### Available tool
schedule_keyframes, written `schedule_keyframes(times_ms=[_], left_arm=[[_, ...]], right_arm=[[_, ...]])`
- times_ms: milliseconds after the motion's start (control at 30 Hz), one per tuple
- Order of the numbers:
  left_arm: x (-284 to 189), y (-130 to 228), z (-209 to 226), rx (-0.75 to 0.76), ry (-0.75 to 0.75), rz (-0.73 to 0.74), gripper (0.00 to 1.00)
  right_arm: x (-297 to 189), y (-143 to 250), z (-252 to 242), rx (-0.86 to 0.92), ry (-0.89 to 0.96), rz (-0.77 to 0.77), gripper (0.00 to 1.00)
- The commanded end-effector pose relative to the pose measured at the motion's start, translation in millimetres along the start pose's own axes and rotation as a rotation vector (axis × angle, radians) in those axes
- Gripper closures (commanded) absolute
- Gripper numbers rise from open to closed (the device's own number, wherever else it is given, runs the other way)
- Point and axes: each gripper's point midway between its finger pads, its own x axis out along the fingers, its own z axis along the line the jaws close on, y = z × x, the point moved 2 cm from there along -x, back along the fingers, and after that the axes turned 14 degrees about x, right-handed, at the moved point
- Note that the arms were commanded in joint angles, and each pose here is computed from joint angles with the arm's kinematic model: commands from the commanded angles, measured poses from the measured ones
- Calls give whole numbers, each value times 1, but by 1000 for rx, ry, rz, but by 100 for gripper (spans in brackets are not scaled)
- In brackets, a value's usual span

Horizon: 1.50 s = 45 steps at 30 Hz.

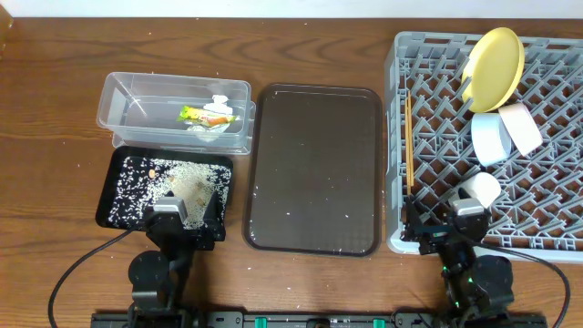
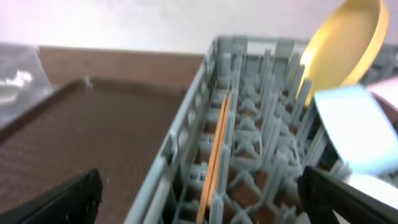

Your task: Sort waste into correct bins and load items into the dishwasher rack

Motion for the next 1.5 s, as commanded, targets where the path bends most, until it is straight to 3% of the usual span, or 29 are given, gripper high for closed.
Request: schedule_keyframes(times_ms=[0, 267, 1467], left_arm=[[3, 11, -1, 13, 5, 23, 8], [3, 11, -1, 13, 5, 23, 9], [3, 11, -1, 13, 5, 23, 9]], right_arm=[[2, -1, 0, 15, -8, -29, 1], [7, -5, 1, 15, -30, -101, 1], [7, -4, 1, 15, -28, -95, 1]])
